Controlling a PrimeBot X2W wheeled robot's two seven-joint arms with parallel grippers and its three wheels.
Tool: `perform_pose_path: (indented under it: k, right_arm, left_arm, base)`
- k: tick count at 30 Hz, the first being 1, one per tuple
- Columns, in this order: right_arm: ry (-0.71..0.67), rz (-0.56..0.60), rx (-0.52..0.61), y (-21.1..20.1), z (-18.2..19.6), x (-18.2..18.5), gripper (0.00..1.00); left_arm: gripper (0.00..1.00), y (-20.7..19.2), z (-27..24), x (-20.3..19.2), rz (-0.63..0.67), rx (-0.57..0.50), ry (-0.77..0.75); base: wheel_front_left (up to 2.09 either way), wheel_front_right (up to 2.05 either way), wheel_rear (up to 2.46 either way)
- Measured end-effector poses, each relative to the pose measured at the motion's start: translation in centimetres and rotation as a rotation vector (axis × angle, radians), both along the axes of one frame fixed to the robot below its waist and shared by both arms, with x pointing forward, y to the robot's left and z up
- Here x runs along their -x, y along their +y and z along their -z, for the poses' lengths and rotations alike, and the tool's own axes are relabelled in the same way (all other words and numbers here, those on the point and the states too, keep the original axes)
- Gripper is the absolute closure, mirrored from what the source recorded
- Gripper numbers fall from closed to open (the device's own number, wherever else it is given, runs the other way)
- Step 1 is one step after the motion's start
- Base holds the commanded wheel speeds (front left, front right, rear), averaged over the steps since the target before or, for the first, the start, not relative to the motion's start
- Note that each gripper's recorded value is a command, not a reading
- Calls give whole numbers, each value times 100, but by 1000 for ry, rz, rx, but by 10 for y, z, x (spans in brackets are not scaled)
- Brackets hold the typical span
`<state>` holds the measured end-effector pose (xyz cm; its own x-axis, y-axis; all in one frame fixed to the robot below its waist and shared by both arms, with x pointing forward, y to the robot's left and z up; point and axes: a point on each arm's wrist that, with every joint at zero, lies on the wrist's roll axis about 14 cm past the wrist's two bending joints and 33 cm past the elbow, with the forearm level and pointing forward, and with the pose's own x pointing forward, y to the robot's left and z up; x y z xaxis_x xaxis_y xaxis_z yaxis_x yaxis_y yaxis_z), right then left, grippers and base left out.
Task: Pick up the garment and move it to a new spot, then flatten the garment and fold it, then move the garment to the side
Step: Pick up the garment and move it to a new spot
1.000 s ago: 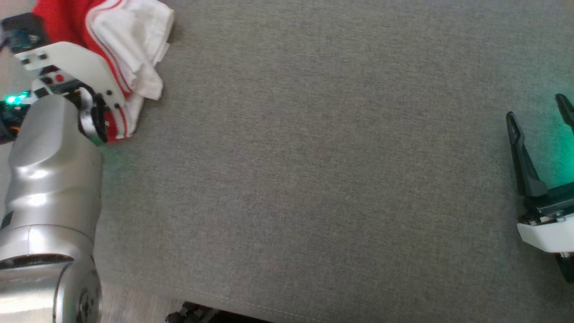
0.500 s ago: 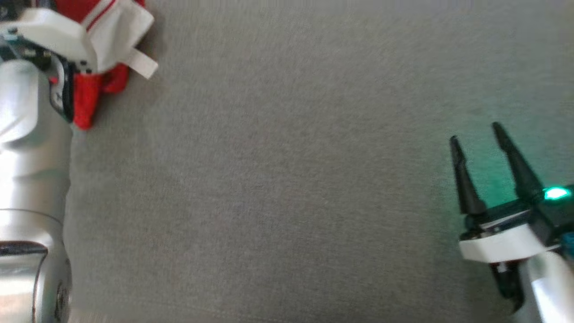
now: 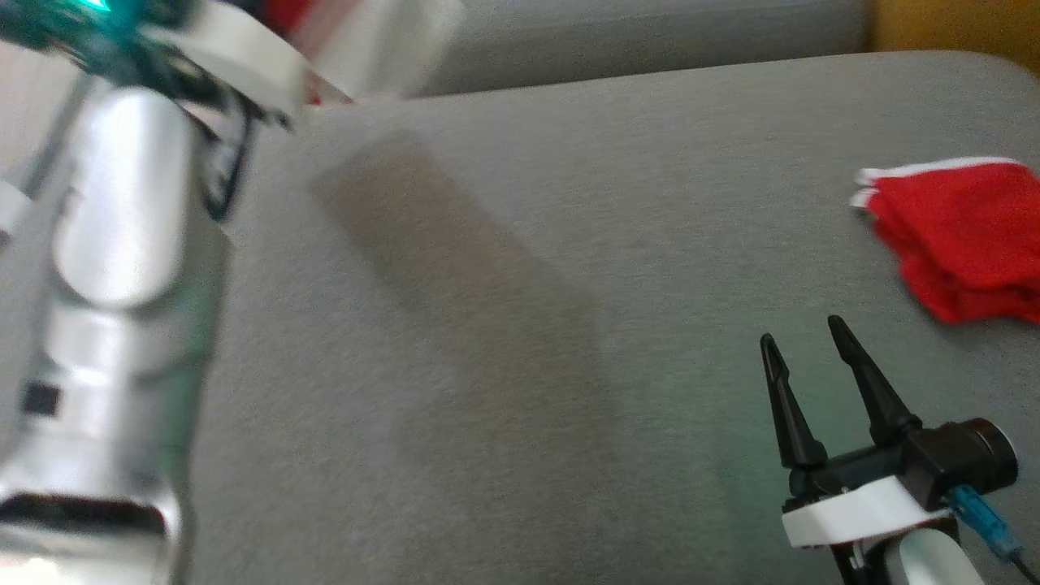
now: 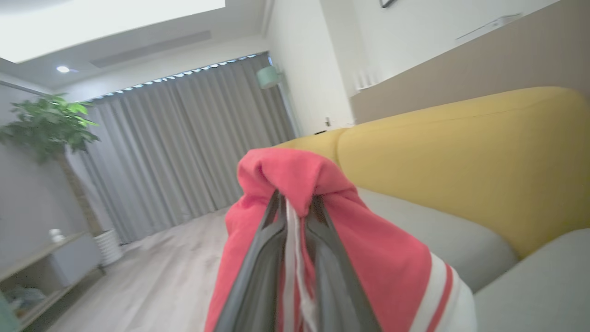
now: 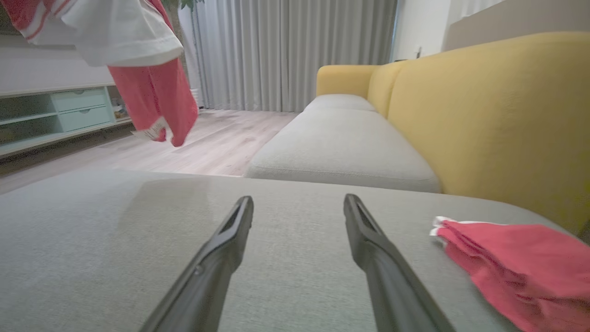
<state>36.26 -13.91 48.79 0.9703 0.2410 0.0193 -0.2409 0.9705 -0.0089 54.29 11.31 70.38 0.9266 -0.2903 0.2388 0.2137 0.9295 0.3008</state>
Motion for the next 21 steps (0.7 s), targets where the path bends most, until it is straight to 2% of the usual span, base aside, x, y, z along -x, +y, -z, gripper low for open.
perform_pose_path:
  k: [4,7,11,14,15,16,17,21]
  right_arm:
    - [-29,104,4,-31,-11,21,0]
    - [-47,166,-3,-46,-17,33,0]
    - [-37,217,-14,-56,-15,43,0]
    - [6,224,-25,-54,-2,41,0]
    - [24,219,-30,-52,3,38,0]
    - [35,213,-36,-49,6,35,0]
    - [41,208,-40,-47,8,31,0]
    - [65,209,-52,-46,15,23,0]
  left_arm:
    - [100,-71,21,23,163,52,66]
    - [100,-113,57,39,255,77,168]
    - [100,-161,135,67,370,93,347]
    - [100,-176,207,89,416,84,498]
    - [97,-177,230,96,426,71,541]
    - [11,-177,251,104,428,39,573]
    - [0,-174,269,109,422,-5,580]
    - [0,-158,293,116,353,29,582]
  base:
    - [0,0,0]
    - [0,0,0]
    - [0,0,0]
    - [0,0,0]
    - [0,0,0]
    - [0,0,0]
    - [0,0,0]
    - [0,0,0]
